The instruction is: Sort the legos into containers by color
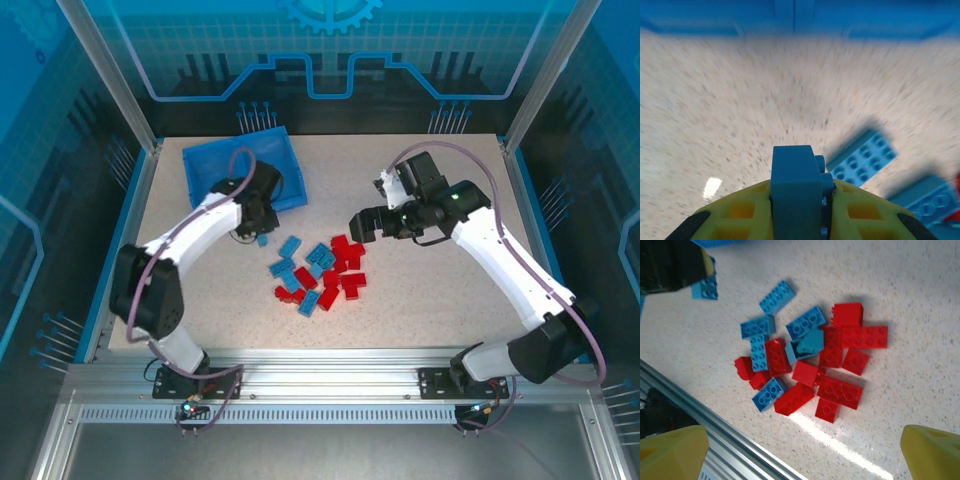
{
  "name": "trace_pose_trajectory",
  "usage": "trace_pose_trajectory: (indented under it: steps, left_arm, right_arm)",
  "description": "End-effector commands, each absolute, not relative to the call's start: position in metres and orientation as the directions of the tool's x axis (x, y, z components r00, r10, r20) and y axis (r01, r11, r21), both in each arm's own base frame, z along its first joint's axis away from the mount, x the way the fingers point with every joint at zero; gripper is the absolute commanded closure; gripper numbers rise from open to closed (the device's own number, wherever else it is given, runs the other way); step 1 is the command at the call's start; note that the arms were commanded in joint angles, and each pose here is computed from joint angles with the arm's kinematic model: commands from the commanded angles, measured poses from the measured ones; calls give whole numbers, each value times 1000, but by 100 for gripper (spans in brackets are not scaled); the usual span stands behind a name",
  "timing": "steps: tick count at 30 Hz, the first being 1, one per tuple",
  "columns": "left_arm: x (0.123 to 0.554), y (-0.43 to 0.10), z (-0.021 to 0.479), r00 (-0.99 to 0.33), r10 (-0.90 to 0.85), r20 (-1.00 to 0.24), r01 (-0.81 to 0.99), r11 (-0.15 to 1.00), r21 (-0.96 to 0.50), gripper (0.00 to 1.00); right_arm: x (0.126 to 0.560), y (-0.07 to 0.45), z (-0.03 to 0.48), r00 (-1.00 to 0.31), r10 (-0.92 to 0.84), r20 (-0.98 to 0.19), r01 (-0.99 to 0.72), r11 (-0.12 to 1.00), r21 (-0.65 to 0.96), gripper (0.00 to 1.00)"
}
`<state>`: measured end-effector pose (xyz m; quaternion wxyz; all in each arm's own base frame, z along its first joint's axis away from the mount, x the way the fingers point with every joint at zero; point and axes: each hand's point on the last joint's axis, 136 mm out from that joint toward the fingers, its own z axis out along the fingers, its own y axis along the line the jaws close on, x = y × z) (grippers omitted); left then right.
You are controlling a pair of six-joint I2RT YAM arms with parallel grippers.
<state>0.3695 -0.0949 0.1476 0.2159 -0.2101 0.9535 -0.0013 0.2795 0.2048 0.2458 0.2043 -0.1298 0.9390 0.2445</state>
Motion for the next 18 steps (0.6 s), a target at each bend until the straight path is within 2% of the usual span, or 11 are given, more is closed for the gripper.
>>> trace_pose_trajectory:
  steps: [1, 5, 9, 18]
  left_arm:
    - [381, -38, 208, -701, -425, -573, -503, 864, -26, 87]
    - [410, 15, 223, -627, -476, -616, -599, 801, -9, 87]
    - [455, 46, 204, -638, -480, -603, -617, 786, 27, 87]
    - [527, 51, 130, -726, -491, -481, -574, 819, 31, 84]
  right_arm:
    - [281, 213, 257, -856, -147, -496, -382, 826, 414, 0]
    - [286, 213, 260, -850, -140, -508, -378, 834, 403, 0]
    - [289, 213, 261, -852, -128, -507, -365, 840, 402, 0]
    - [281, 200, 260, -862, -101, -497, -315, 875, 368, 0]
